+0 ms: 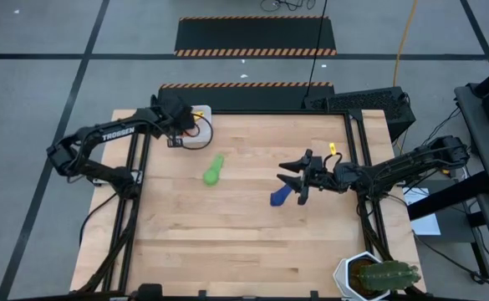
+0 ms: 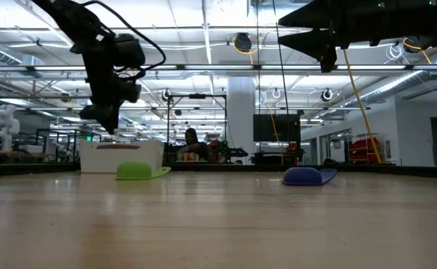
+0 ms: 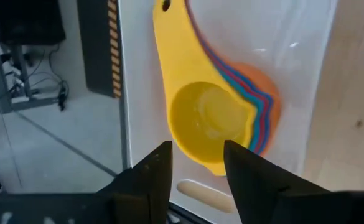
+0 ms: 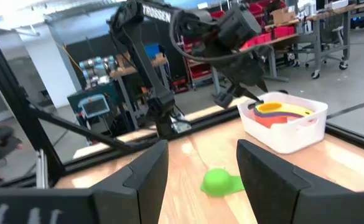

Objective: Nest measuring cups in basket
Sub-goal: Stack the green measuring cup into the yellow measuring cup

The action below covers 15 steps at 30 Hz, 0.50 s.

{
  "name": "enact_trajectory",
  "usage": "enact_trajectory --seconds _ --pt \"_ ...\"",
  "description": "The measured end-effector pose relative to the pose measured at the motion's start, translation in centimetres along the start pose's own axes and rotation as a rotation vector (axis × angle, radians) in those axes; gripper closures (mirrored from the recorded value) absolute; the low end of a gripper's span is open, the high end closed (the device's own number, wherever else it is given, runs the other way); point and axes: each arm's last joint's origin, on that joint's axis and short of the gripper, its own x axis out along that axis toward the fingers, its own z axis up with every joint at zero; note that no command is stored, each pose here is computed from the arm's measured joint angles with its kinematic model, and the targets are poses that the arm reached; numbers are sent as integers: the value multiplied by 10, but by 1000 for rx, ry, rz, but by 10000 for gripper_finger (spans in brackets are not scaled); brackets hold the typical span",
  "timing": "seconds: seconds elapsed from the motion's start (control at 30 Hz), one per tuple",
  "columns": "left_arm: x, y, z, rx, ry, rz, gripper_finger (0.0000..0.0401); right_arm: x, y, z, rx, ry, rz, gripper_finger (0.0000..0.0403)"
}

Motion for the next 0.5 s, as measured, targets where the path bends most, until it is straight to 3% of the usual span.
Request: enact_trajectory --seconds 0.37,0.5 --pt "-33 -53 40 -151 -126 -50 283 0 -2 -7 -14 70 -22 218" --pt "-44 -67 51 -325 -201 -98 283 0 -3 -8 1 81 -31 218"
